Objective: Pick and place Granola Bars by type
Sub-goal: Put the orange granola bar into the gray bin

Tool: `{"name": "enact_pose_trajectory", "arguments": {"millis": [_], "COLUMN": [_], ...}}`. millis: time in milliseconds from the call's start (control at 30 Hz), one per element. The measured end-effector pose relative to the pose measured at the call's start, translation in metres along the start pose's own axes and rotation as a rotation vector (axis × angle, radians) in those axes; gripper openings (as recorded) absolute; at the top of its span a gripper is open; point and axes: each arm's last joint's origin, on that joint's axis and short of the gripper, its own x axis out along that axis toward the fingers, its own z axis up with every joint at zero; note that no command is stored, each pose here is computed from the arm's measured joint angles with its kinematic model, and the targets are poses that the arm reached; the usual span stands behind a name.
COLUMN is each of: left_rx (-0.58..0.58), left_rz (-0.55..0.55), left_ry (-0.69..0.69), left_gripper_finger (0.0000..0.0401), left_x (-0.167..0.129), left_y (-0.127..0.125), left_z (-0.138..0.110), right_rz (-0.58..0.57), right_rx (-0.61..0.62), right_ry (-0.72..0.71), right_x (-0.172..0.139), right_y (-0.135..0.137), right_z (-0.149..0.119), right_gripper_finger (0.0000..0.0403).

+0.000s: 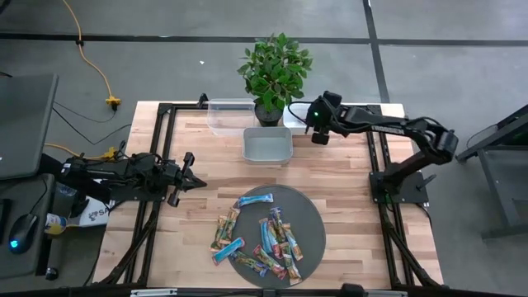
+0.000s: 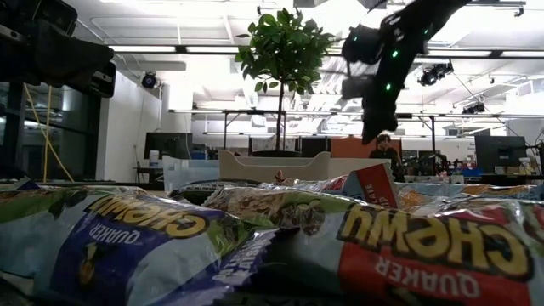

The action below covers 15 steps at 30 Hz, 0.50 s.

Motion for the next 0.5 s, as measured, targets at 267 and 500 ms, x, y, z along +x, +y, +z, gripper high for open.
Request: {"name": "enact_pose_trajectory", "arguments": {"millis": [267,500], "left_rx": [0.0,0.0], "left_rz": [0.001,0.006], "left_ry": [0.0,0.0], "left_gripper_finger": [0.0001,0.0001], "left_x": [0.0,0.0], "left_y": [0.0,0.0], "left_z": [0.0,0.0], "right_rz": [0.41,0.774], "right_rx": [0.452,0.523], "right_ry": [-0.047,-0.123], "right_x": [-0.053,-0.092], "right_y": [0.023,0.061], "right_z": [-0.006,0.007], "right_gripper_finger": [0.0185,0.0186]}}
